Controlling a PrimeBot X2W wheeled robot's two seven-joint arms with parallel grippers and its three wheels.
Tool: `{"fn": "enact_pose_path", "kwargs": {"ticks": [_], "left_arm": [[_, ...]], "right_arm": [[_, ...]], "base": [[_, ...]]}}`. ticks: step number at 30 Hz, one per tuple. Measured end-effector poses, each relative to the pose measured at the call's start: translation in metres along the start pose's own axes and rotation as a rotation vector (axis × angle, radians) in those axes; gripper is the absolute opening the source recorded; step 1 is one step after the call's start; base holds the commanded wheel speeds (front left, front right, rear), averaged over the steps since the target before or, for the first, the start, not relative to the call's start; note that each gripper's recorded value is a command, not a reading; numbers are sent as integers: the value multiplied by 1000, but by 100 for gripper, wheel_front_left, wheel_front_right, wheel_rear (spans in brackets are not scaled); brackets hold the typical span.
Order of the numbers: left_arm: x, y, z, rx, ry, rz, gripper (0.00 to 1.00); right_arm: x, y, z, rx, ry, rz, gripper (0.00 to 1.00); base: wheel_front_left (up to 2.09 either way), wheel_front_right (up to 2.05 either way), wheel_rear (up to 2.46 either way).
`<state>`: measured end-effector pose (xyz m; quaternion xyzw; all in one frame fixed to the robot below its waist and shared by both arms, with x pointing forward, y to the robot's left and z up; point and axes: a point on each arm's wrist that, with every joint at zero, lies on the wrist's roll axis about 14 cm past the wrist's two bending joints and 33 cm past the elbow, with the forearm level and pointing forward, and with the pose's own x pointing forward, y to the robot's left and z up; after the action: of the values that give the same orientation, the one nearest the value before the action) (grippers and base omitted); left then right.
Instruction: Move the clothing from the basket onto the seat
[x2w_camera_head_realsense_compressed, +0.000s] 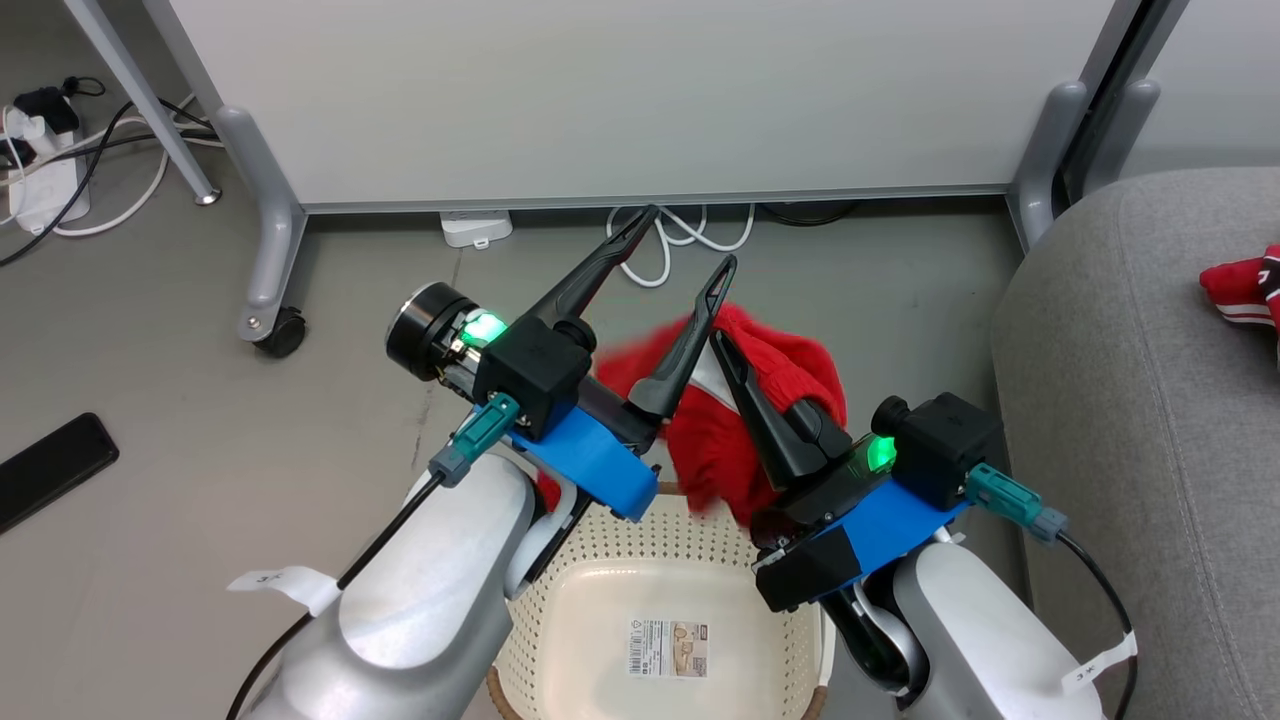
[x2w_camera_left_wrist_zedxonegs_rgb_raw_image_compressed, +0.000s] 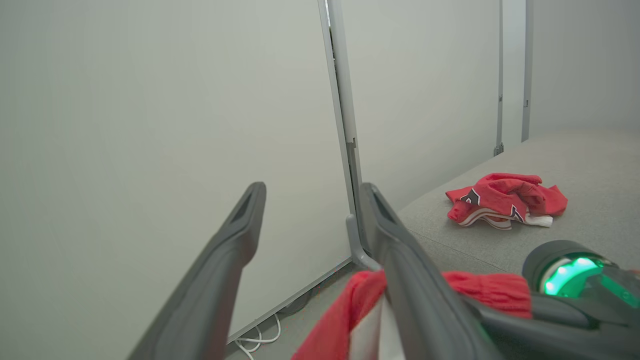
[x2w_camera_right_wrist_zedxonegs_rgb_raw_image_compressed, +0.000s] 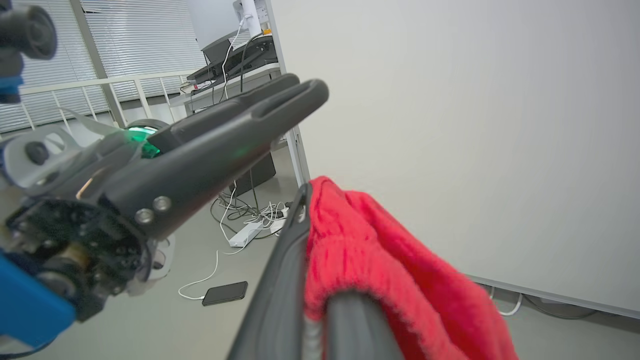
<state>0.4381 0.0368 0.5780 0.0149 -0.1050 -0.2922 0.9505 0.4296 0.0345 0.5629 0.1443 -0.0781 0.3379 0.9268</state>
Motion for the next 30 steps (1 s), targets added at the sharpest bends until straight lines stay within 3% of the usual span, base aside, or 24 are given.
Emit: {"fn": "enact_pose_path", "kwargs": {"ticks": [5, 16, 30], "left_arm": [[0, 0, 0, 3, -4, 4, 100], [8, -10, -17, -22, 21, -30, 100], [39, -63, -50, -92, 57, -199, 100]], "right_arm": [[-1, -4, 1, -14, -1, -12, 0], [-16, -53, 21, -80, -50, -153, 0], [-86, -137, 46, -224, -63, -444, 0]], "base": [[0, 0, 0], [0, 0, 0], [0, 0, 0]]}}
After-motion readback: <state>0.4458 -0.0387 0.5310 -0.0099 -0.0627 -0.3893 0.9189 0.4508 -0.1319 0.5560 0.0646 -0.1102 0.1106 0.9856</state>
